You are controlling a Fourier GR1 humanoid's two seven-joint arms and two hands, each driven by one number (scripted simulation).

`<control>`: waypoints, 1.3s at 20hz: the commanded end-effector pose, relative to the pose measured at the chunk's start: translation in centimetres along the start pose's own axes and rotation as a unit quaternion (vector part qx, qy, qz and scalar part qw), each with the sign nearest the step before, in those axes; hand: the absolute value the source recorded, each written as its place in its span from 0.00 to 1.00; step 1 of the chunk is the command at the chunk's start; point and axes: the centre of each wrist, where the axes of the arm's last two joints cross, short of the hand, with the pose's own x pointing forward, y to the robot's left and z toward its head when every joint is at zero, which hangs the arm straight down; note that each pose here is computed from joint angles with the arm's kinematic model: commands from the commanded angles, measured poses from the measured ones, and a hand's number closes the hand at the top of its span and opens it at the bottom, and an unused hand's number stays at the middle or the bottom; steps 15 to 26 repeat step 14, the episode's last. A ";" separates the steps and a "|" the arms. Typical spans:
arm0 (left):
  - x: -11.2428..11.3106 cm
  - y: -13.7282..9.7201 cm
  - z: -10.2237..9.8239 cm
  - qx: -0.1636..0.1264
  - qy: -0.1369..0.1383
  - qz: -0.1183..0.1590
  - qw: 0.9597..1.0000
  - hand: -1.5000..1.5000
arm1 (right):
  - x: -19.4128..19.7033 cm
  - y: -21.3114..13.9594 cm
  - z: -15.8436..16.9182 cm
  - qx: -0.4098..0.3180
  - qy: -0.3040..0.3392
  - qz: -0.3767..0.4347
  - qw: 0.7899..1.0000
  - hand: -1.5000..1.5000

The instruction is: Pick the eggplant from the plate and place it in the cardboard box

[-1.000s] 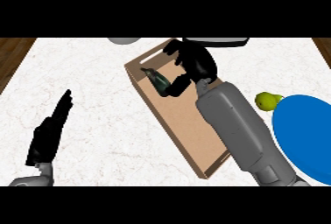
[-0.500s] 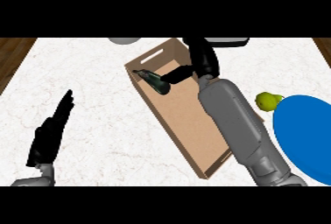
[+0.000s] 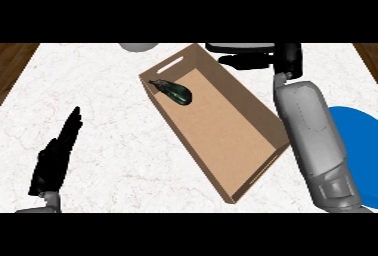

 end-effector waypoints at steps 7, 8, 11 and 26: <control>-0.6 2.0 -1.0 0.010 0.000 -0.002 1.000 0.50 | -2.5 -15.3 -0.5 -0.107 0.027 -0.035 0.993 0.00; 1.5 -0.8 -0.4 0.000 -0.009 0.004 1.000 0.50 | -3.0 -18.8 -0.5 -0.128 0.005 -0.049 0.991 0.00; -0.8 -0.7 1.2 -0.002 0.003 -0.002 1.000 0.50 | -4.3 -23.0 1.5 -0.103 0.006 -0.045 0.994 0.00; 0.5 0.6 0.0 -0.003 -0.008 -0.001 1.000 0.50 | -4.5 -27.0 2.1 -0.087 -0.003 -0.033 0.996 0.00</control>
